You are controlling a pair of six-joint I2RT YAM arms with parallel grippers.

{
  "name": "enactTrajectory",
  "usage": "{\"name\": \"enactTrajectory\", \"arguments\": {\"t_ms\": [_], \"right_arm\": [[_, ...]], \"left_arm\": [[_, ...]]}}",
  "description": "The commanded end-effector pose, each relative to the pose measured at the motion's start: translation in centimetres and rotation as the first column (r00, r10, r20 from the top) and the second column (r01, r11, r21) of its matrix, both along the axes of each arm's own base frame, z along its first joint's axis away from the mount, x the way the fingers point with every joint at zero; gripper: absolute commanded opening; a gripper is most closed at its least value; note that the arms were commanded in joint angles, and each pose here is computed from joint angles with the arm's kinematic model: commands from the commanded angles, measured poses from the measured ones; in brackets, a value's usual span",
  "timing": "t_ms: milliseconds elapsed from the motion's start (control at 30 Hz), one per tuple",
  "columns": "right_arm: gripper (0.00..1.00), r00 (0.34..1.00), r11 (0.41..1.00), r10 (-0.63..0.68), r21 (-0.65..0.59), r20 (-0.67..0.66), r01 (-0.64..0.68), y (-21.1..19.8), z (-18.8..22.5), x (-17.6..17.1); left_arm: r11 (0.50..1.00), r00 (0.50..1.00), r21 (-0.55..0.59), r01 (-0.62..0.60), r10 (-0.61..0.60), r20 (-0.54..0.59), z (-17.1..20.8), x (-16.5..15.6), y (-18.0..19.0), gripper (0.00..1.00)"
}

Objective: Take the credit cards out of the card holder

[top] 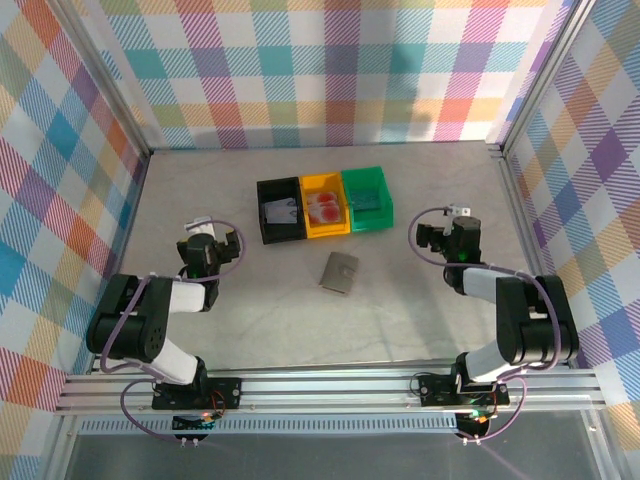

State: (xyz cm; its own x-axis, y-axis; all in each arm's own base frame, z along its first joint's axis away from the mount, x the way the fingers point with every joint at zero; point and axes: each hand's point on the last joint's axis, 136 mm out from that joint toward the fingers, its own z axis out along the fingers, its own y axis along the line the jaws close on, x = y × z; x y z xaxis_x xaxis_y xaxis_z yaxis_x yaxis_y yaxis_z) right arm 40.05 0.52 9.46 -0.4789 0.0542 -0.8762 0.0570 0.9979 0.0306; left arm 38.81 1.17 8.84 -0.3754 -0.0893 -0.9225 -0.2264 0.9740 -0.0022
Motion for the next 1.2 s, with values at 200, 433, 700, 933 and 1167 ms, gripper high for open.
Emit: {"name": "enactTrajectory", "arguments": {"t_ms": [200, 433, 700, 933, 1167], "right_arm": [[0.99, 0.996, 0.962, -0.032, 0.274, 0.082, 0.009, 2.4, 11.7, -3.0], [0.99, 0.999, 0.821, -0.047, 0.569, -0.005, 0.041, 4.5, 16.2, -7.0], [0.98, 0.928, 0.922, 0.261, 0.354, -0.266, -0.158, 13.5, 12.7, -11.0], [0.86, 0.805, 0.924, 0.381, 0.199, -0.455, -0.325, 19.9, 7.3, -15.2], [0.6, 0.706, 0.884, 0.452, 0.167, -0.545, -0.437, 23.8, 3.9, -16.0]], "left_arm": [[0.952, 0.984, -0.297, -0.08, 0.122, 0.128, 13.9, -1.3, -0.1, 1.0], [0.801, 0.993, -0.593, -0.084, 0.018, -0.116, 15.4, -3.7, -4.3, 1.0], [0.829, 0.961, -0.558, 0.046, -0.189, -0.202, 11.9, -7.4, -11.8, 1.0], [0.876, 0.887, -0.471, 0.103, -0.295, -0.355, 6.3, -10.9, -17.6, 1.0], [0.888, 0.854, -0.433, 0.153, -0.339, -0.394, 4.3, -12.3, -19.7, 1.0]]}}
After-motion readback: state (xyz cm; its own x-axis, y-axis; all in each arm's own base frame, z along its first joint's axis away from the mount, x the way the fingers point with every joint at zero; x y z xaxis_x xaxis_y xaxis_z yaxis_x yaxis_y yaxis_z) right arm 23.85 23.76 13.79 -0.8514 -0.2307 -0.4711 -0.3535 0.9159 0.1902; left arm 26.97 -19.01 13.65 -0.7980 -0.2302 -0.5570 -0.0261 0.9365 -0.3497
